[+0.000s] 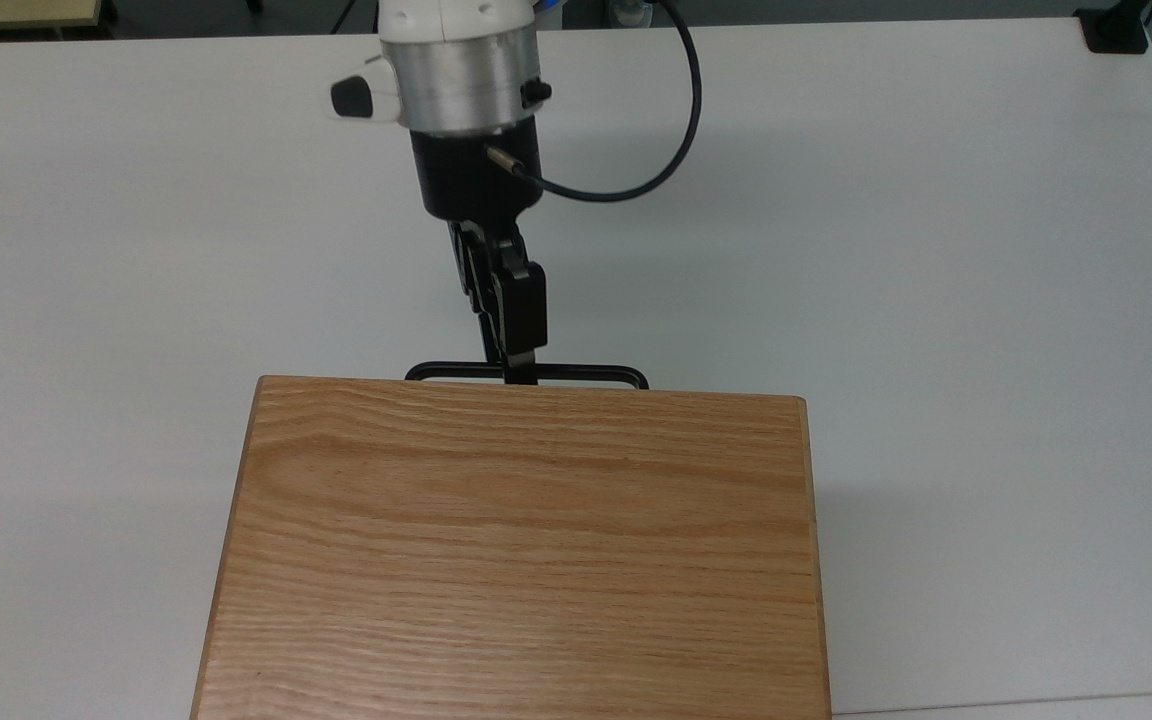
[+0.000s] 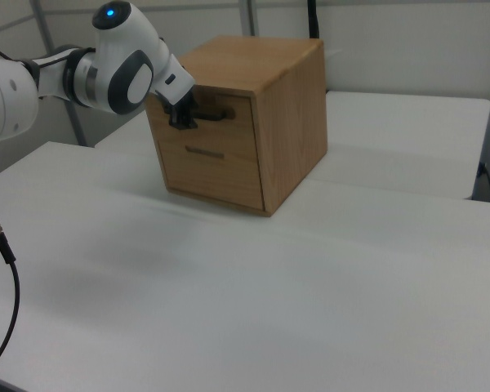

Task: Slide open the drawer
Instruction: 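Pull the grasped handle straight out away from the cabinet body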

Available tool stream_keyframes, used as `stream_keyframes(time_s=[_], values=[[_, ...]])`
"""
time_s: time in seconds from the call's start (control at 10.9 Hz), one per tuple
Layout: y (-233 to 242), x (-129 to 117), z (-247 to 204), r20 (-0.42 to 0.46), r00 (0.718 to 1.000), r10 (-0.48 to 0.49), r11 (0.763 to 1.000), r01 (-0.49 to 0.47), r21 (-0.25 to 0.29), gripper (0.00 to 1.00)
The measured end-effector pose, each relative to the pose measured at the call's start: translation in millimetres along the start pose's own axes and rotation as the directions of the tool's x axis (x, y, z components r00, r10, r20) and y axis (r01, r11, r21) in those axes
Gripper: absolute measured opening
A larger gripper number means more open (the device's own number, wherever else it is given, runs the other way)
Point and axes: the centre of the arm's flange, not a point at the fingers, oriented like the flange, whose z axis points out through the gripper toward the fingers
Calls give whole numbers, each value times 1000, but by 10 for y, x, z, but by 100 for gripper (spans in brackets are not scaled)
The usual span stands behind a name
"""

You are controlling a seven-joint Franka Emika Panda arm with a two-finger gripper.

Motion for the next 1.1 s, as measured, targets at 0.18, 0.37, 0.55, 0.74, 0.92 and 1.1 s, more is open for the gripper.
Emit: stream_keyframes(time_s=[0.18, 0.37, 0.55, 0.74, 0.92, 1.1], values=[[25, -18, 99, 6, 1000, 0, 1000, 0, -11, 46], [6, -13, 101, 3, 1000, 0, 1000, 0, -3, 33], [-1, 0, 60, 2, 1000, 16, 1000, -16, -1, 21], [22, -21, 14, 15, 1000, 14, 1000, -13, -23, 21], [95, -62, -131, 48, 999, -4, 995, 8, -96, 21], [221, -130, -294, 82, 996, -25, 987, 38, -159, 21]])
